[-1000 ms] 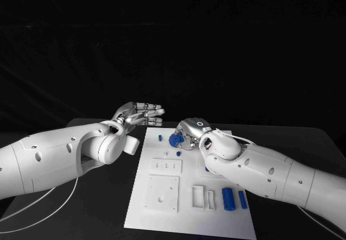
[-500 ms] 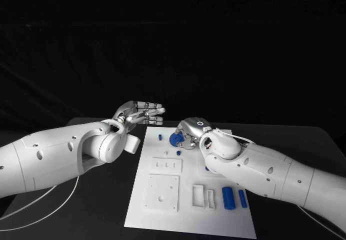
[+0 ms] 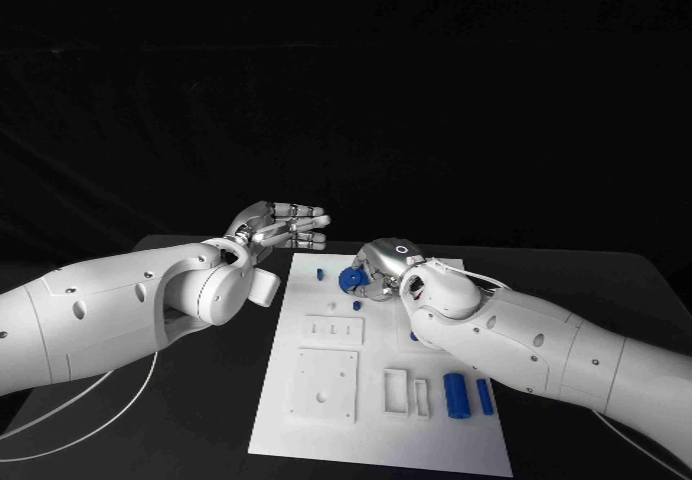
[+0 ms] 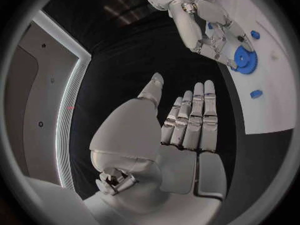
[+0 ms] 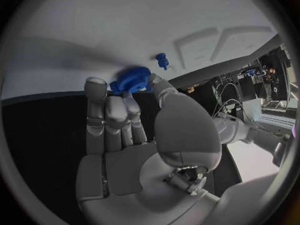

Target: Assemble the parts on the task board

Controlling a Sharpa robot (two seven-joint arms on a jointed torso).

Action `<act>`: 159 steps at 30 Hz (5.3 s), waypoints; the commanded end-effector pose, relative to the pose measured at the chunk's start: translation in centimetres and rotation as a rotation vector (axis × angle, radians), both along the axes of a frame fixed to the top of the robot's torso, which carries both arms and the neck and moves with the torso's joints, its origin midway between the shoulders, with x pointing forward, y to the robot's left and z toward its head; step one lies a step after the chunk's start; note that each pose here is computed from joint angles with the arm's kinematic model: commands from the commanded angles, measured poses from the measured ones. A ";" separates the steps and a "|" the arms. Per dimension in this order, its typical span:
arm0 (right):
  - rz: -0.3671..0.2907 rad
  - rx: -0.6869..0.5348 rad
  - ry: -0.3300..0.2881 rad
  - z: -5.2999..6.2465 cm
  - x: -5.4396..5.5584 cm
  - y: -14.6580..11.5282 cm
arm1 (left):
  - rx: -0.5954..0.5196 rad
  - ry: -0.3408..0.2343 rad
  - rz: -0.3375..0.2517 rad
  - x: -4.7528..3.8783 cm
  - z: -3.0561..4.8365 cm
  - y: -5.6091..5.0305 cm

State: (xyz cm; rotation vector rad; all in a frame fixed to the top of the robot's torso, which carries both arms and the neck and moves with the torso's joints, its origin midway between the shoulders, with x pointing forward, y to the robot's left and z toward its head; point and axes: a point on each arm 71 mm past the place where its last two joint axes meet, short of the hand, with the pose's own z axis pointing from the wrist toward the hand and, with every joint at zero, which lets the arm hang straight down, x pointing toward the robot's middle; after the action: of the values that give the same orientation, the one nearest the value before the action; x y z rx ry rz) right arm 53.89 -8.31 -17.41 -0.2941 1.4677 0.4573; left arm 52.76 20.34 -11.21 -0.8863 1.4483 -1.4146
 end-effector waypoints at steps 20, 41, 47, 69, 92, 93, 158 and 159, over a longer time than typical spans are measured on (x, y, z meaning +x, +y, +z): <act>-0.027 0.003 0.061 -0.7 0.0 -2.0 | -0.003 -0.005 -0.011 -0.03 0.07 0.0; -0.070 0.238 0.021 2.8 -0.6 -10.5 | -0.001 -0.007 0.006 -0.10 0.07 0.9; -0.029 0.272 0.083 3.7 -0.3 -13.9 | -0.001 -0.006 0.006 -0.06 0.04 1.1; -0.125 0.159 0.068 3.3 0.9 -18.9 | 0.001 0.003 0.007 0.09 -0.40 1.4; -0.179 0.081 0.154 1.3 0.0 -18.3 | 0.002 0.010 0.012 0.08 -0.80 1.6; -0.176 0.079 0.160 1.2 -0.1 -18.2 | 0.002 0.010 0.012 0.08 -0.81 1.6; -0.200 0.135 0.177 -0.7 0.6 -15.2 | 0.006 0.023 0.012 0.21 -1.26 1.7; -0.199 0.136 0.179 -0.8 0.7 -15.2 | 0.006 0.023 0.013 0.21 -1.26 1.7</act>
State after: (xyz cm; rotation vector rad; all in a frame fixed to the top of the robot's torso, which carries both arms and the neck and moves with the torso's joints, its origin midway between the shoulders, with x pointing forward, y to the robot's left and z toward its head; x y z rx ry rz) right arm 54.52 -23.59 -18.07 0.0030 1.6094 0.4339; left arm 53.01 22.26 -12.52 -0.9212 1.4550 -1.3773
